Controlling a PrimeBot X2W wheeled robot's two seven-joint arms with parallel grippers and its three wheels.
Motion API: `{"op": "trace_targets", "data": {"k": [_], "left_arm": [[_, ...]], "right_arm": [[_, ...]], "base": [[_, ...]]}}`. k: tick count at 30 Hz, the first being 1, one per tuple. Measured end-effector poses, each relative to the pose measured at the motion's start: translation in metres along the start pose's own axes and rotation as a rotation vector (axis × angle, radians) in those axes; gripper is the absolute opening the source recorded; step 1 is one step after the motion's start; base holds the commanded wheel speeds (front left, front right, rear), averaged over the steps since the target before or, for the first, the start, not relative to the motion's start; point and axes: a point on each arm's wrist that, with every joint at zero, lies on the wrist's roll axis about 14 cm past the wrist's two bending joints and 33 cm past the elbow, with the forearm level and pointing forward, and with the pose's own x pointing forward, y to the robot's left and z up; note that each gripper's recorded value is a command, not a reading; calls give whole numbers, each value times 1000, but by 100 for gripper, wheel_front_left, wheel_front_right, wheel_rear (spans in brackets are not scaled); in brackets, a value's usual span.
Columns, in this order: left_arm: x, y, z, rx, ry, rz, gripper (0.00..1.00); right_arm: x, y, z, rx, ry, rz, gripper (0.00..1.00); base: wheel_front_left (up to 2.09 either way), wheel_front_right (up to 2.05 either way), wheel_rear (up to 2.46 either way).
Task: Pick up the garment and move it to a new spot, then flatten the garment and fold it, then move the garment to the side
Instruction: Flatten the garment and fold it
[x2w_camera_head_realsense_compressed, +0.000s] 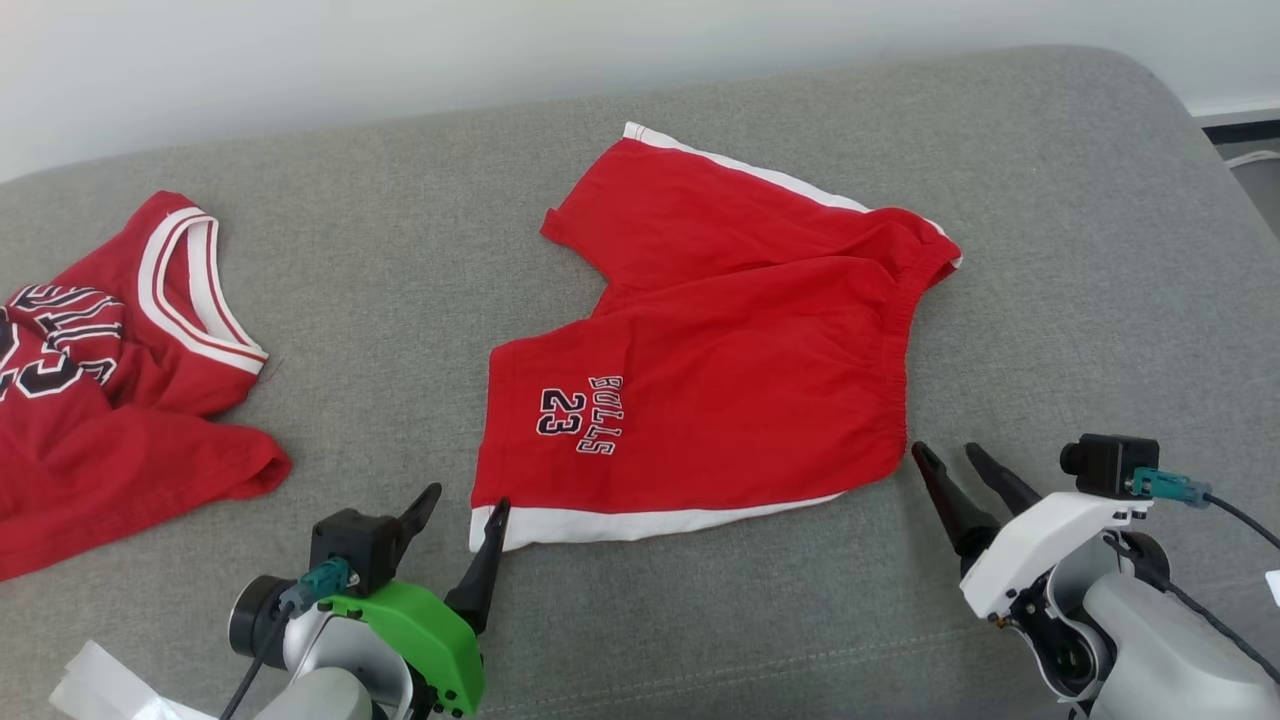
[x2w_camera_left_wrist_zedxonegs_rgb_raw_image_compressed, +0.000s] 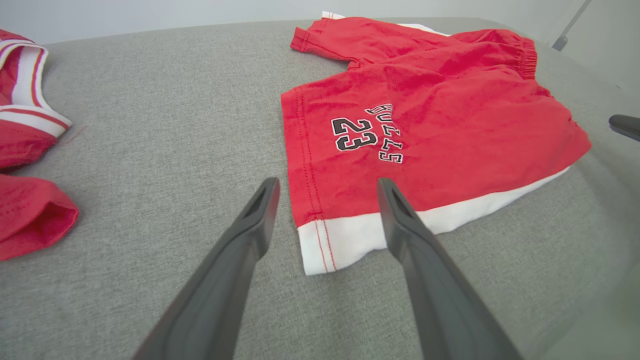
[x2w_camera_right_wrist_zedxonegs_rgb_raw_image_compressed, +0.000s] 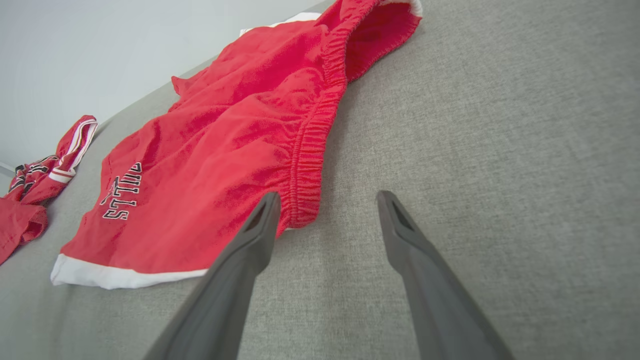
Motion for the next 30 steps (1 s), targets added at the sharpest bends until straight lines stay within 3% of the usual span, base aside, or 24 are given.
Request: {"op": "trace_targets", "data": {"k": [9,30], "left_arm": [[-1,2,-8,-6,29,8,100],[-3,8,-19,-11,67,21,100]], "right_arm": [[5,21,-3,20,-9,53,100],[18,30,-33,99,63,37,100]], "base": [[0,0,0],[0,0,0]]}}
